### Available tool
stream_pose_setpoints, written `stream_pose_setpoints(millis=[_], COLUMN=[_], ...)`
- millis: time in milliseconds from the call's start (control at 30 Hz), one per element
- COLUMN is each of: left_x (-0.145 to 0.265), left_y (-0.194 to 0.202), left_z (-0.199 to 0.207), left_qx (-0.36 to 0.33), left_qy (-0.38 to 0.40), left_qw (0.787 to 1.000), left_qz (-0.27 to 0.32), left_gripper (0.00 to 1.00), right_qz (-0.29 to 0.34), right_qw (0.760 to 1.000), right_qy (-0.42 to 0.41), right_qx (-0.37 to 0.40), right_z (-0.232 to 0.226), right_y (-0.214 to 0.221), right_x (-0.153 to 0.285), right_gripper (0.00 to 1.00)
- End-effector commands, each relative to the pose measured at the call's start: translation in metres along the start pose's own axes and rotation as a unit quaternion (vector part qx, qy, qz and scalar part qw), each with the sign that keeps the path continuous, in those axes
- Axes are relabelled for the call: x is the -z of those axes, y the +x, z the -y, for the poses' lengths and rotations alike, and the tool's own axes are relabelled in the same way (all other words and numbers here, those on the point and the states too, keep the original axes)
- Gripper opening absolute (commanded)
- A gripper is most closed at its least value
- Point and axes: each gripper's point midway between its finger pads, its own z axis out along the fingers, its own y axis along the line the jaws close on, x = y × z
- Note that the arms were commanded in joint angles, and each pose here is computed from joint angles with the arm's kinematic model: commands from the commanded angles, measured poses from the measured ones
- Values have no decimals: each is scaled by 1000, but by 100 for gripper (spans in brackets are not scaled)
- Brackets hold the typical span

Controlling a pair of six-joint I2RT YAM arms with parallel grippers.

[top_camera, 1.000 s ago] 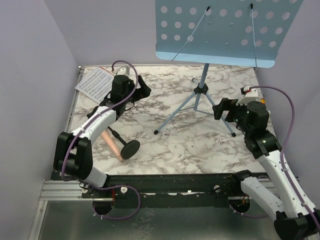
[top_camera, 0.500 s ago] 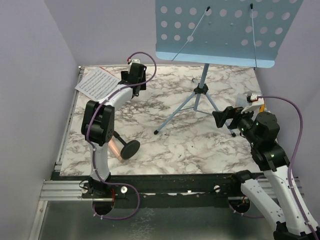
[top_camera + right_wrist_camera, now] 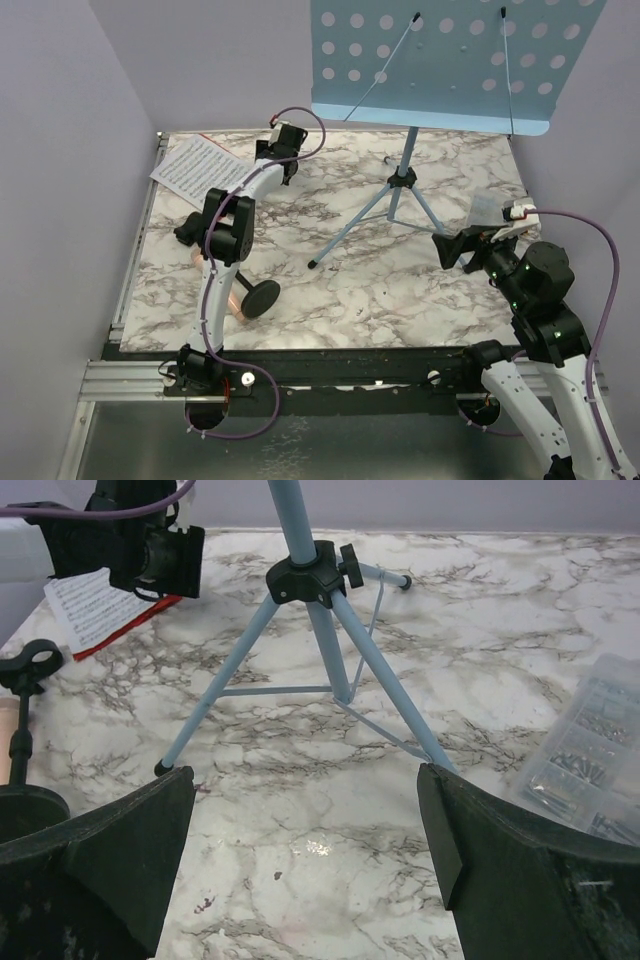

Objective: Set up the instrument practice props

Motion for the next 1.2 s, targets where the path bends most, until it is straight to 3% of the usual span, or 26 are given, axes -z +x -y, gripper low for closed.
stream_pose_setpoints(millis=[0, 567, 667, 700, 933, 1167], left_x=[-10, -31, -27, -23, 37, 116], left_y=[12, 17, 15, 14, -12, -28], left_z=[-8, -18, -19, -18, -33, -53], left_qx=[-29, 0, -1, 0, 15, 55], left_qy=[-31, -8, -9, -5, 6, 68], left_qw=[999, 999, 999, 999, 1000, 996], left_qz=[-20, -40, -41, -41, -20, -3], left_gripper=[61, 32, 18, 13, 2, 0], right_qz=[4, -21, -21, -23, -32, -46], right_qw=[1000, 1000, 1000, 999, 998, 995], right_qy=[2, -17, -23, -26, -49, -76], right_qx=[16, 4, 0, -2, -16, -55], right_z=[1, -4, -7, -8, -18, -30], right_y=[-6, 8, 7, 6, 3, 9], right_x=[4, -9, -11, -11, -17, -24], right_gripper=[99, 99, 100, 100, 99, 100])
